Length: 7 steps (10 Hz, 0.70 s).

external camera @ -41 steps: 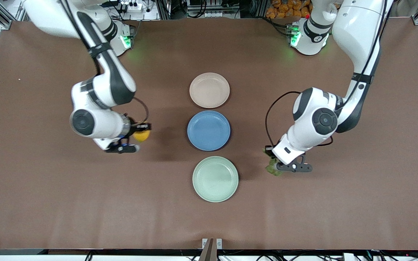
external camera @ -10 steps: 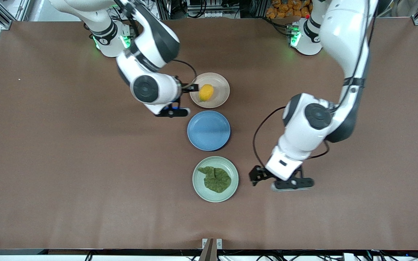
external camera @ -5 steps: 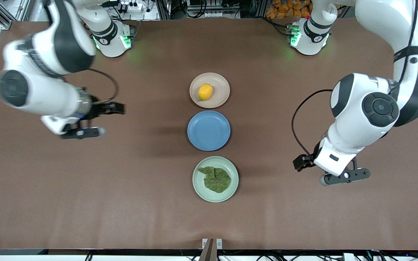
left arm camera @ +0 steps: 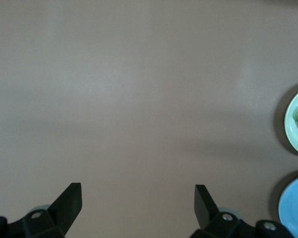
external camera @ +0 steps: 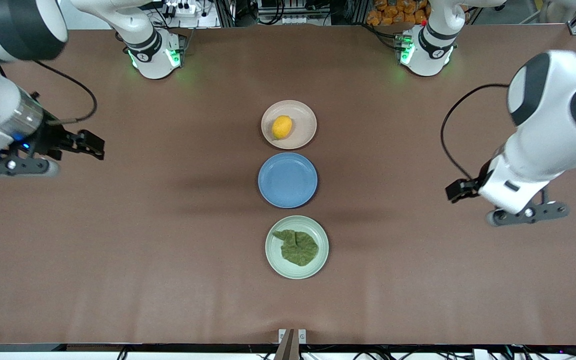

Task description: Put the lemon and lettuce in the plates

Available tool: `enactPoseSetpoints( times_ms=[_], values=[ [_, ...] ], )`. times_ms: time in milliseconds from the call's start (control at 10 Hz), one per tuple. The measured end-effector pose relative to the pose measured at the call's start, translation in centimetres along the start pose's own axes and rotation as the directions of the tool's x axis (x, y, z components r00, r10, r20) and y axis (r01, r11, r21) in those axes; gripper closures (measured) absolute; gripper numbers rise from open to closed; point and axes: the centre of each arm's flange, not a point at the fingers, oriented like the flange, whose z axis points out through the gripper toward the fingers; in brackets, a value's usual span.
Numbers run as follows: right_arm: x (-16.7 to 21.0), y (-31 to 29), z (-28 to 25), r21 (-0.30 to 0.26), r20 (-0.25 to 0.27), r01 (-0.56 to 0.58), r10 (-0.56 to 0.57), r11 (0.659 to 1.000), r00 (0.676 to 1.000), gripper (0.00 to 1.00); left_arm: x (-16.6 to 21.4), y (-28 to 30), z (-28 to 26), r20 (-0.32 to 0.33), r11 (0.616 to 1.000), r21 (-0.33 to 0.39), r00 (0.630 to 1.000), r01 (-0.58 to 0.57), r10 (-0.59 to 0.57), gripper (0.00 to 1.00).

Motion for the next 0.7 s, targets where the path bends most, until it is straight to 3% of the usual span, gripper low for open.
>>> enactPoseSetpoints(
  times_ms=[200,700],
  values=[
    [-1.1,0.5,-2.1,0.006,-0.036,0.003,-0.003,1.0,0.999,0.0,-1.9,-2.4,-3.2,0.028,0.999,-0.026,0.999,0.028,-0.028,0.0],
    [-0.6,2.2,-1.7,0.005,-0.051,0.009,-0.008,1.0,0.999,0.0,-4.8,-7.5,-6.0,0.02,0.998,-0.069,1.0,0.004,-0.003,0.0]
  ],
)
